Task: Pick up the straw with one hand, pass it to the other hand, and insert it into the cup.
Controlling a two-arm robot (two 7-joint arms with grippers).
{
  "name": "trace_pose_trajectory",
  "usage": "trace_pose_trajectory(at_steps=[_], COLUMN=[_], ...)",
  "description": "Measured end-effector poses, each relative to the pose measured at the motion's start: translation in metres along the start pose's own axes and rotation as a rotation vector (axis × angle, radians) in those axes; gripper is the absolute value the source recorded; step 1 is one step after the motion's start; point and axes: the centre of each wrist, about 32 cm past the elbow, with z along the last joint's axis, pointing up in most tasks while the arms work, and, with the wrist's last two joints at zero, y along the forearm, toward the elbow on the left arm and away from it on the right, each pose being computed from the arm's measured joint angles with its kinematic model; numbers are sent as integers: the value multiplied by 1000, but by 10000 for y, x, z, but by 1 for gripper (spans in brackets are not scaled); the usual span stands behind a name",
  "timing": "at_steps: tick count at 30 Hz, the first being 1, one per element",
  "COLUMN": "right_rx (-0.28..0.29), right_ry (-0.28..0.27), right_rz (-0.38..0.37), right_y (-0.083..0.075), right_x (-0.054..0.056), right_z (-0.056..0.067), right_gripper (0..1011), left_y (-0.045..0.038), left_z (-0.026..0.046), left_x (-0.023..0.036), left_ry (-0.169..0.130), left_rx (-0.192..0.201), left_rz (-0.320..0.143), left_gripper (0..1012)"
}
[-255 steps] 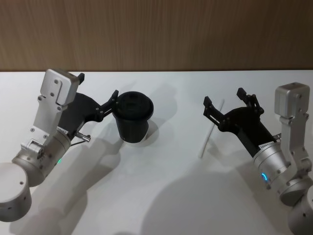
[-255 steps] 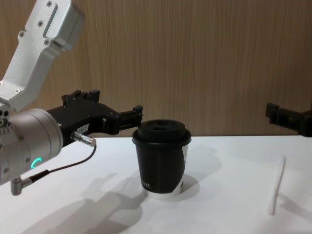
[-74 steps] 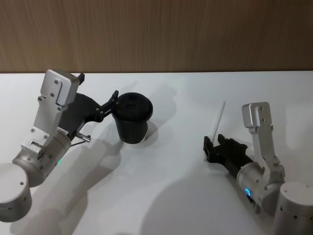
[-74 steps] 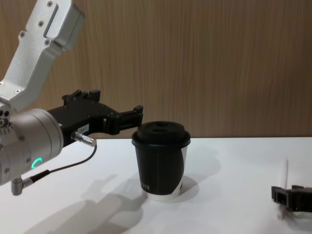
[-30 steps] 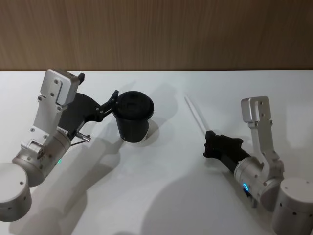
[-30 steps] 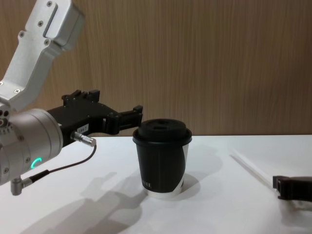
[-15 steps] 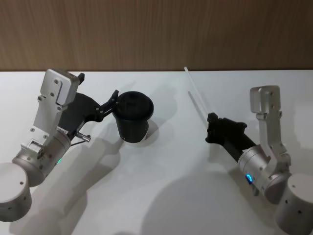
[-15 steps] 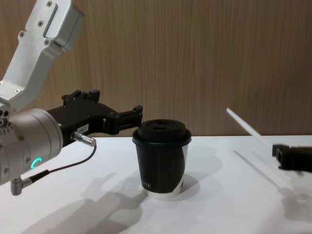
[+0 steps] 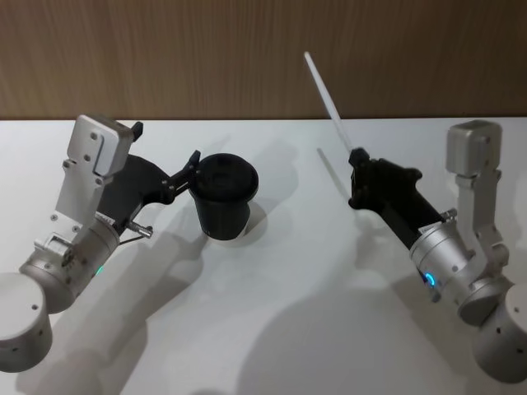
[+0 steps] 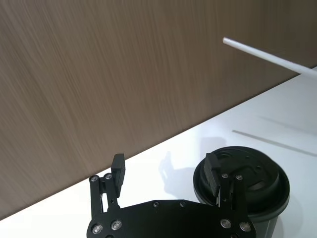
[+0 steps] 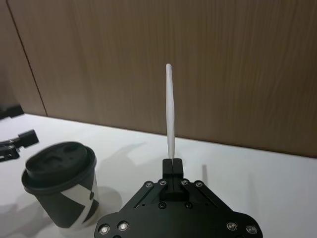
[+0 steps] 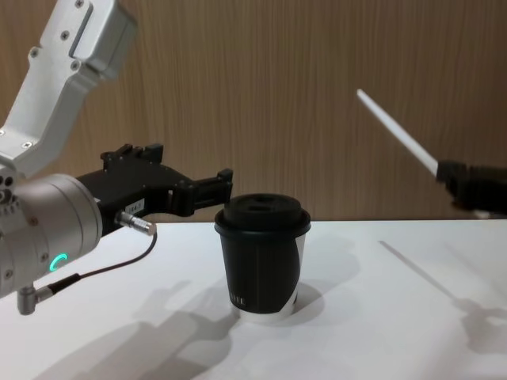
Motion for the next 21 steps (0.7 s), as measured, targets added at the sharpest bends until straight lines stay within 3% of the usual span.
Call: trace_pose_trajectory(at_steps=[9,16,21], right_rx=[134,257,338], right_ry=[-9,-11,-5], right_rz=[77,157,219], right_y=[21,52,74], right_x=[49,69,56], right_z=[85,168,226], right_gripper=[0,0,0], left_y=[25,64,92], left_z=[81,186,243], left_x=[48,109,151], left_ry=[33,94,154], left_rx=[-30,-77,-110], left_rz=[-47,-121,-182], left_gripper=[1003,1003,1003])
